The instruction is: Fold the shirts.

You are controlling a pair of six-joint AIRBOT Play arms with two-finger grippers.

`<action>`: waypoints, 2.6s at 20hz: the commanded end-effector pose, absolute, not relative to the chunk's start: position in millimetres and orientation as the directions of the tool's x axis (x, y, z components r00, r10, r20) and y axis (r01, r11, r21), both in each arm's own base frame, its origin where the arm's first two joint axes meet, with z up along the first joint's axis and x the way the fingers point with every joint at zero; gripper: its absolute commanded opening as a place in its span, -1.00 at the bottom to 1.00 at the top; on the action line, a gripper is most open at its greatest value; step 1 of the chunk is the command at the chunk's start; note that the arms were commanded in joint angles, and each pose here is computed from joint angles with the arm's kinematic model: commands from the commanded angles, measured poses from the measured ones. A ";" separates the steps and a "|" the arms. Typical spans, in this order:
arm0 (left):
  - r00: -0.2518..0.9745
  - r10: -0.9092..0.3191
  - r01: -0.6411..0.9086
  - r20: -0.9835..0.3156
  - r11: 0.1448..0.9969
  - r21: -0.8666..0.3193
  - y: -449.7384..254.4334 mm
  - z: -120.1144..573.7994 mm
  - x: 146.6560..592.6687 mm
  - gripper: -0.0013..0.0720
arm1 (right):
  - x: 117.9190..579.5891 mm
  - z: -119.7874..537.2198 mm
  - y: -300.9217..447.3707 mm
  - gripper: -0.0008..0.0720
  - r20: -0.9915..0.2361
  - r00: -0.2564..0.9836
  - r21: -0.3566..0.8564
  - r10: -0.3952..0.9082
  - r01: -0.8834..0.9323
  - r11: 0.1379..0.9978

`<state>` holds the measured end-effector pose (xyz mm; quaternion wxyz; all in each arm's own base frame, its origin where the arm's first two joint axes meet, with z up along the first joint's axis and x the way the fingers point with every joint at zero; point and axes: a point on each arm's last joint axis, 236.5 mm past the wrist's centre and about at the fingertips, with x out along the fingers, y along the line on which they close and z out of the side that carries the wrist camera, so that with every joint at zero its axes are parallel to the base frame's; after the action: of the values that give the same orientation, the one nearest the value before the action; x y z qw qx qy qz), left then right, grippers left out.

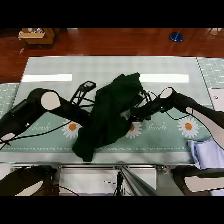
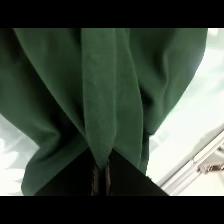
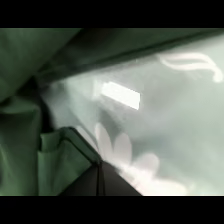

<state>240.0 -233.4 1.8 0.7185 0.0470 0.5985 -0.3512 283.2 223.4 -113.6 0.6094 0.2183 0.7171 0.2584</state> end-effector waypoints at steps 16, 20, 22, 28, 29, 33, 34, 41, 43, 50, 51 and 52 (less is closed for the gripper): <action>0.611 -0.564 0.570 -0.556 0.800 -0.185 -185.5 277.5 331.1 -0.89 | 338.6 153.5 120.0 -0.92 -0.499 0.517 0.674 0.696 -0.274 0.686; 0.726 -0.558 0.564 -0.402 0.818 -0.117 -166.2 357.0 318.1 -0.89 | 341.1 238.4 94.4 -0.92 -0.388 0.689 0.577 0.612 -0.337 0.744; 0.765 -0.552 0.558 -0.331 0.825 -0.086 -157.4 389.5 305.6 -0.89 | 339.9 281.9 85.2 -0.92 -0.327 0.749 0.528 0.577 -0.361 0.769; 0.843 -0.538 0.538 0.007 0.843 -0.003 -138.7 500.3 253.6 -0.89 | 321.4 412.2 79.6 -0.92 -0.099 0.858 0.374 0.504 -0.438 0.818; 0.843 -0.532 0.533 0.077 0.846 0.005 -134.8 519.1 242.3 -0.89 | 315.9 430.1 80.0 -0.92 -0.062 0.866 0.355 0.496 -0.445 0.822; 0.819 -0.524 0.535 0.231 0.845 0.019 -125.2 558.2 199.6 -0.89 | 295.0 478.2 83.8 -0.92 0.038 0.877 0.304 0.478 -0.466 0.831; 0.816 -0.525 0.535 0.242 0.844 0.025 -123.6 560.6 190.8 -0.89 | 290.2 487.4 84.2 -0.92 0.056 0.879 0.291 0.473 -0.467 0.835; 0.805 -0.590 0.580 -0.069 0.806 -0.123 -136.6 486.9 177.1 -0.89 | 272.8 430.1 71.4 -0.92 -0.251 0.885 0.228 0.392 -0.339 0.913; 0.773 -0.597 0.558 -0.218 0.801 -0.215 -140.8 450.4 181.4 -0.89 | 263.4 390.4 62.5 -0.92 -0.417 0.836 0.210 0.357 -0.293 0.933; 0.622 -0.586 0.439 -0.519 0.810 -0.388 -155.8 334.3 228.9 -0.89 | 269.8 310.5 26.3 -0.92 -0.710 0.649 0.216 0.274 -0.171 0.961; 0.606 -0.581 0.424 -0.543 0.814 -0.398 -158.3 316.0 241.8 -0.89 | 281.4 301.7 22.3 -0.92 -0.727 0.627 0.231 0.281 -0.162 0.959; 0.595 -0.575 0.406 -0.561 0.818 -0.408 -160.8 296.6 257.5 -0.89 | 295.8 289.3 17.6 -0.92 -0.748 0.597 0.252 0.291 -0.151 0.956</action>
<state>232.5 -155.5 344.2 0.9012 -0.1051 0.3047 -0.2898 280.9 29.8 321.2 0.9166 0.0688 0.3712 0.1314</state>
